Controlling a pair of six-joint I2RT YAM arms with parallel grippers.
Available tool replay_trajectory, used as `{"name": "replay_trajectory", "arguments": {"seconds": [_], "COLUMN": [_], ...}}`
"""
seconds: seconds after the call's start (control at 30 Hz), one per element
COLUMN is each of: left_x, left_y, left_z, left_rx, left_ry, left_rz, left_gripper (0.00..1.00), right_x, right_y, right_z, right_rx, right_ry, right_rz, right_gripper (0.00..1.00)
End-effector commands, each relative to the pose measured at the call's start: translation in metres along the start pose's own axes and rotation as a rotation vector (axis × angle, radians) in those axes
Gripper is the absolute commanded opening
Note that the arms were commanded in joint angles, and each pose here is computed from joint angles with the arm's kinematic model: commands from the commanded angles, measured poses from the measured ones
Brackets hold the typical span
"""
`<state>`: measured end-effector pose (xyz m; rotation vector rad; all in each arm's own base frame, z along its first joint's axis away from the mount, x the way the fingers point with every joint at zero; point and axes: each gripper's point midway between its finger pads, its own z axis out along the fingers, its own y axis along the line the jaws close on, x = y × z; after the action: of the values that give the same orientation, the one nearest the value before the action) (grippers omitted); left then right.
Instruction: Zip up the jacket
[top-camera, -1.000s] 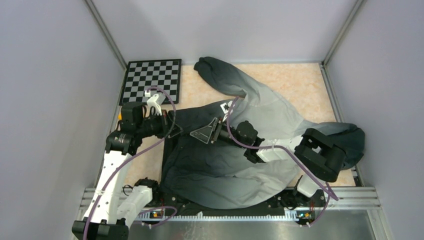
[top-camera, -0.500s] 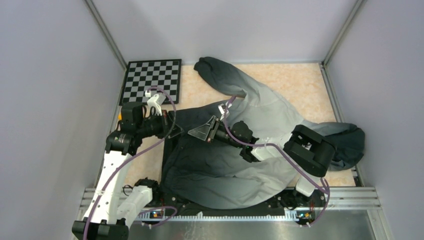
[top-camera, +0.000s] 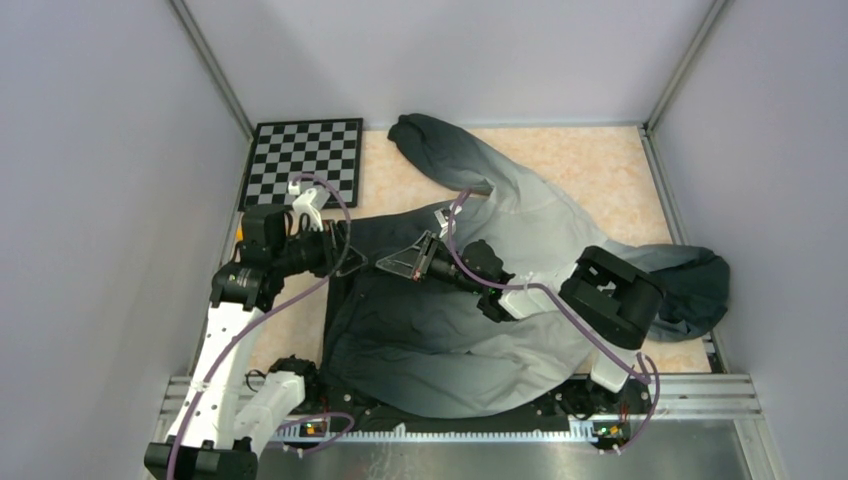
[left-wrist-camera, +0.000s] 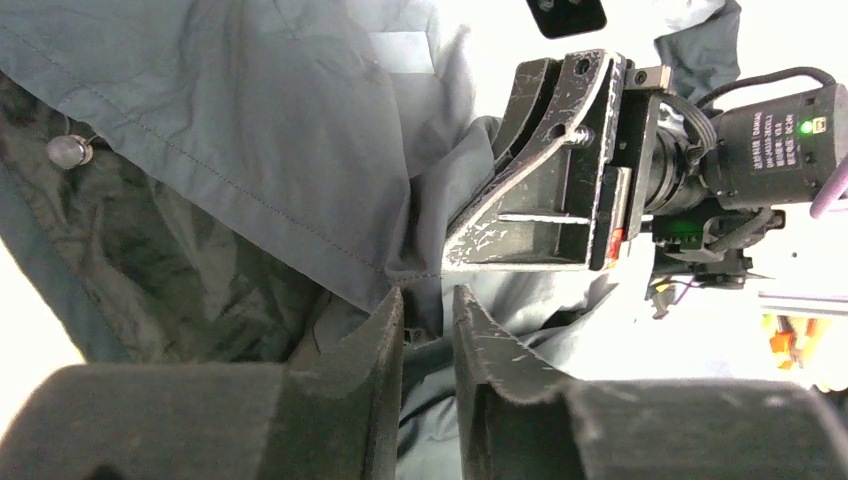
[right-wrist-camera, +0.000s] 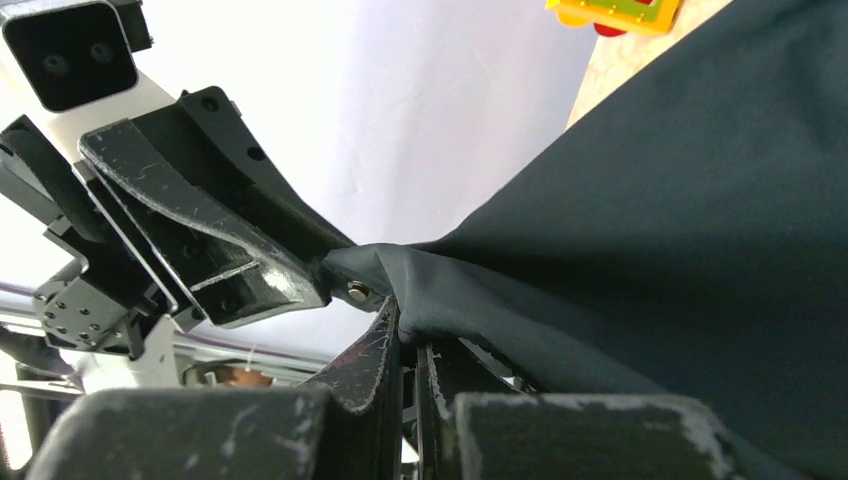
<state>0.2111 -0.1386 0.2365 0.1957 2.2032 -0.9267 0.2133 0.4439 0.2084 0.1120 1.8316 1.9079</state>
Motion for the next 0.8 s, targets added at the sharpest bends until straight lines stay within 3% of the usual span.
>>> {"name": "replay_trajectory", "arguments": {"seconds": [0.0,0.1,0.27,0.47,0.6,0.7,0.77], "left_x": [-0.012,-0.01,0.002,0.007,0.008,0.008,0.006], "left_y": [-0.004,-0.008,-0.006,-0.005,-0.004,-0.005,-0.007], "left_z": [-0.003,-0.002,0.003,0.007,0.009,0.009,0.007], "left_rx": [0.002,0.04,0.061,0.08,0.086,0.098,0.105], "left_ry": [-0.085,-0.103,-0.085,-0.081,-0.071,-0.062,-0.061], "left_rz": [0.017,0.002,-0.023,-0.034,-0.015,0.019,0.044], "left_gripper": [0.38,0.46,0.52,0.48,0.29,0.04,0.0], "right_x": [-0.009,-0.009,-0.01,-0.01,-0.01,-0.009,-0.004], "right_y": [0.039,0.037,0.038,0.037,0.039,0.042,0.04], "right_z": [0.004,0.001,0.0,-0.001,-0.003,-0.005,-0.007], "right_rx": [-0.16,-0.168,-0.174,-0.174,-0.18,-0.204,-0.219], "right_ry": [0.006,0.004,0.0,0.001,0.001,0.002,0.039], "right_rz": [0.075,0.102,0.108,0.111,0.114,0.061,-0.039], "right_gripper": [0.0,0.0,0.0,0.0,0.0,0.0,0.06]}}
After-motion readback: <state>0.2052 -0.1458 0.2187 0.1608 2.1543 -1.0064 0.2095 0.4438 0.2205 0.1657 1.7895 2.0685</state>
